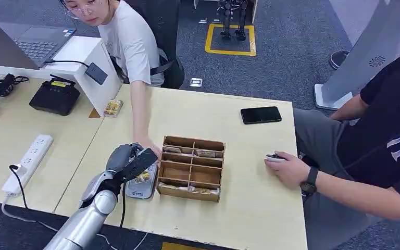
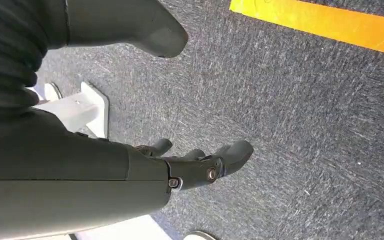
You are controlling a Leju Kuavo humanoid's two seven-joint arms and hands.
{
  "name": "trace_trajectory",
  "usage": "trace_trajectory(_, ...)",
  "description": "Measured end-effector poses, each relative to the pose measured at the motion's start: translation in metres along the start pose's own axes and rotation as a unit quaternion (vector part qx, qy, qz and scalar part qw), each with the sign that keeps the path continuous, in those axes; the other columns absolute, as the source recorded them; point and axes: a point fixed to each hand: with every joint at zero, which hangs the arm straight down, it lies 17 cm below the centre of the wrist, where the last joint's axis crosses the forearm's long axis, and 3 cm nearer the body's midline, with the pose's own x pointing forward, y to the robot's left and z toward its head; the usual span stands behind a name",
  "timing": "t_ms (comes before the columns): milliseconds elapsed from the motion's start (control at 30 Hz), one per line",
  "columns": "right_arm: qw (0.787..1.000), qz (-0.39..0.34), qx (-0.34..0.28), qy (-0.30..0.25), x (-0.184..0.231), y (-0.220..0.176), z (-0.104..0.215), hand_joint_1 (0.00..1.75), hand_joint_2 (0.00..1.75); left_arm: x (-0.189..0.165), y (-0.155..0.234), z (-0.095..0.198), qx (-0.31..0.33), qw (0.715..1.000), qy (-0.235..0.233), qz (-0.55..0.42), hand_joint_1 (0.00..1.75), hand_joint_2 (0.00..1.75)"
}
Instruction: Pass the card to the sensor for recognition and then transmit it.
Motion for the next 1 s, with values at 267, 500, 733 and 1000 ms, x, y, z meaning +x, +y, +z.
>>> trace_trajectory(267,1.000,0.000,0.000,0.000,0.0004,-0.0003,-0.0001,0.00,1.75,0.0001,-0.0001,0.0000,0.000,1.000,0.000,0.000,1.75,1.75)
trace_trajectory(500,1.000,0.000,0.000,0.000,0.0005,-0.0004,-0.0001,0.00,1.75,0.0000,-0.0005,0.0001,-0.001,1.000,0.001,0.003,1.75,1.75)
trace_trajectory(733,1.000,0.000,0.000,-0.001,0.0007,-0.0004,-0.0001,0.00,1.75,-0.0004,-0.0005,0.0001,-0.002,1.000,0.001,0.005,1.75,1.75)
trace_trajectory(1000,1.000,0.000,-0.001,-0.001,0.0007,-0.0005,-0.0001,0.00,1.75,0.0000,-0.0008,0.0000,-0.002,1.000,0.001,0.006,1.75,1.75)
